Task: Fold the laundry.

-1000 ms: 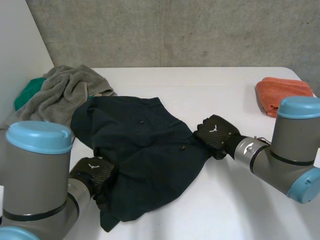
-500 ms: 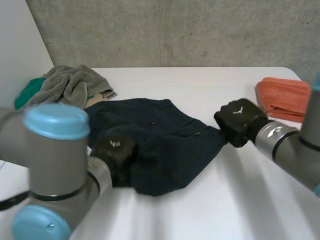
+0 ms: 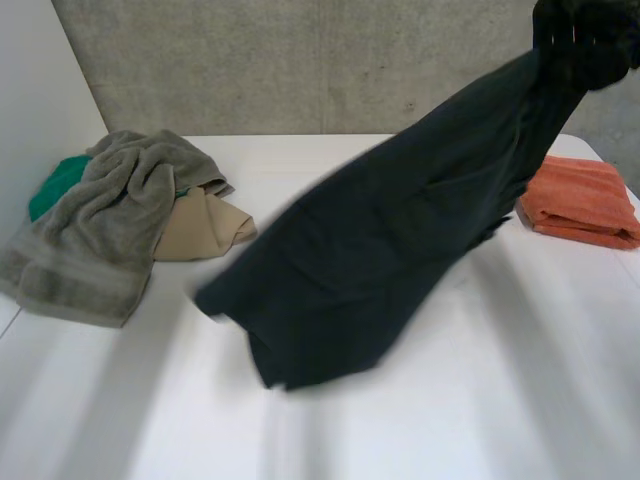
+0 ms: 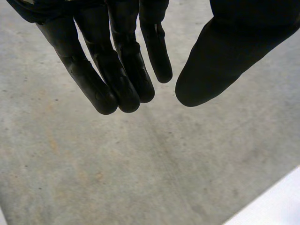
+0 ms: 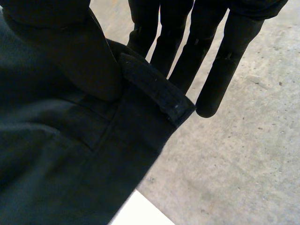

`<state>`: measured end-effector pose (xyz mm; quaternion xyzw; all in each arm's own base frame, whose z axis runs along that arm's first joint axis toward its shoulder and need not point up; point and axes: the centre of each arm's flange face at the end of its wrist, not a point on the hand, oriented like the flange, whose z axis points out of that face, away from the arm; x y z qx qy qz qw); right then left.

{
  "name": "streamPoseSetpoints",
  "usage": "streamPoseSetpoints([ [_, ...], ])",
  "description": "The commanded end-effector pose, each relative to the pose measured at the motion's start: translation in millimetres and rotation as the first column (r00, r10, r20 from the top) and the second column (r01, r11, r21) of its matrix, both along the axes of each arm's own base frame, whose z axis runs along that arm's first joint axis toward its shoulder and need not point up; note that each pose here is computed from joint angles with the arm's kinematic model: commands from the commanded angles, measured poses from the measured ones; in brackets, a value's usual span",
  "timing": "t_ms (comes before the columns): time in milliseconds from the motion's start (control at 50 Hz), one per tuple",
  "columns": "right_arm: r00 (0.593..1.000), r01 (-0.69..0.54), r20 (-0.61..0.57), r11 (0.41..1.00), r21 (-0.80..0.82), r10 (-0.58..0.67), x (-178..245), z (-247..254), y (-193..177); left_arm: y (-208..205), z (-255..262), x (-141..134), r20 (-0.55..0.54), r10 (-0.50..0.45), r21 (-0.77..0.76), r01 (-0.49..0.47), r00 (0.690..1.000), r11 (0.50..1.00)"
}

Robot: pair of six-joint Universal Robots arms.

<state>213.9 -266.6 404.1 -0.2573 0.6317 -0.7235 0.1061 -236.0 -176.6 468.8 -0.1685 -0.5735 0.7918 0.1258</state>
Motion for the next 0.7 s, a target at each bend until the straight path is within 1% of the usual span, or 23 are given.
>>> streamPoseSetpoints([
  [20, 1.0, -0.01, 0.025, 0.998, 0.064, 0.008, 22.8, -15.0, -22.0, -68.6, -30.8, -20.1, 0.033, 0.046, 0.092, -0.049, 0.998, 0.995],
  [80, 1.0, -0.003, -0.016, 0.995, 0.103, 0.005, 29.9, -31.4, -25.0, -86.0, -58.1, -29.0, 0.066, 0.042, 0.177, -0.053, 0.997, 0.983],
  [100, 0.999, 0.006, -0.054, 0.991, 0.131, 0.001, 33.3, -45.3, -27.3, -91.4, -80.6, -34.5, 0.098, 0.023, 0.26, -0.048, 0.995, 0.964],
  [140, 0.995, 0.013, -0.096, 0.988, 0.155, 0.001, 35.8, -59.2, -28.5, -91.0, -104.3, -39.8, 0.128, -0.006, 0.355, -0.041, 0.992, 0.934],
  [160, 0.991, 0.014, -0.135, 0.984, 0.176, 0.01, 38.4, -71.3, -26.9, -87.4, -126.3, -43.3, 0.15, -0.035, 0.443, -0.035, 0.988, 0.896],
  [220, 0.983, 0.007, -0.179, 0.983, 0.186, 0.027, 41.7, -80.8, -20.0, -78.9, -153.4, -46.1, 0.162, -0.074, 0.546, -0.027, 0.984, 0.837],
  [240, 0.98, 0.007, -0.199, 0.983, 0.183, 0.03, 42.0, -83.7, -17.1, -72.6, -169.8, -48.8, 0.153, -0.095, 0.598, -0.015, 0.984, 0.801],
  [280, 0.976, 0.003, -0.214, 0.985, 0.171, 0.034, 42.9, -84.4, -13.9, -67.0, -181.5, -50.7, 0.143, -0.114, 0.633, -0.002, 0.983, 0.774],
  [300, 0.974, -0.001, -0.224, 0.988, 0.153, 0.036, 43.7, -83.7, -11.8, -58.9, -191.3, -53.9, 0.126, -0.142, 0.664, 0.023, 0.982, 0.747],
  [340, 0.973, -0.002, -0.227, 0.99, 0.138, 0.034, 44.2, -82.7, -9.7, -49.6, -201.5, -57.2, 0.109, -0.178, 0.698, 0.052, 0.978, 0.714],
  [360, 0.974, -0.001, -0.223, 0.992, 0.125, 0.029, 44.3, -81.0, -8.1, -41.7, -208.2, -59.3, 0.096, -0.207, 0.725, 0.074, 0.974, 0.685],
  [420, 0.976, -0.003, -0.216, 0.994, 0.112, 0.028, 44.6, -79.0, -5.0, -26.7, -219.2, -63.8, 0.058, -0.257, 0.772, 0.12, 0.965, 0.625],
  [440, 0.977, -0.005, -0.211, 0.994, 0.108, 0.028, 44.7, -78.5, -3.9, -16.2, -226.6, -68.3, 0.03, -0.291, 0.798, 0.152, 0.956, 0.583],
  [480, 0.978, -0.005, -0.209, 0.994, 0.111, 0.028, 44.6, -79.0, -2.5, -5.5, -233.4, -73.5, 0.008, -0.32, 0.82, 0.176, 0.947, 0.544],
  [500, 0.976, -0.009, -0.213, 0.994, 0.112, 0.033, 45.5, -79.4, -0.4, 4.6, -240.4, -79.0, -0.009, -0.346, 0.839, 0.196, 0.938, 0.508],
  [600, 0.976, -0.006, -0.214, 0.995, 0.104, 0.029, 47.2, -74.5, 8.3, 25.3, -262.6, -97.6, -0.018, -0.394, 0.871, 0.208, 0.919, 0.445],
  [640, 0.977, 0.003, -0.213, 0.995, 0.101, 0.019, 46.3, -73.0, 10.1, 28.0, -268.9, -103.3, -0.012, -0.399, 0.877, 0.202, 0.917, 0.437],
  [700, 0.978, 0.018, -0.207, 0.996, 0.091, 0.001, 44.8, -68.8, 13.1, 30.9, -278.7, -114.3, 0.003, -0.4, 0.88, 0.187, 0.917, 0.437],
])
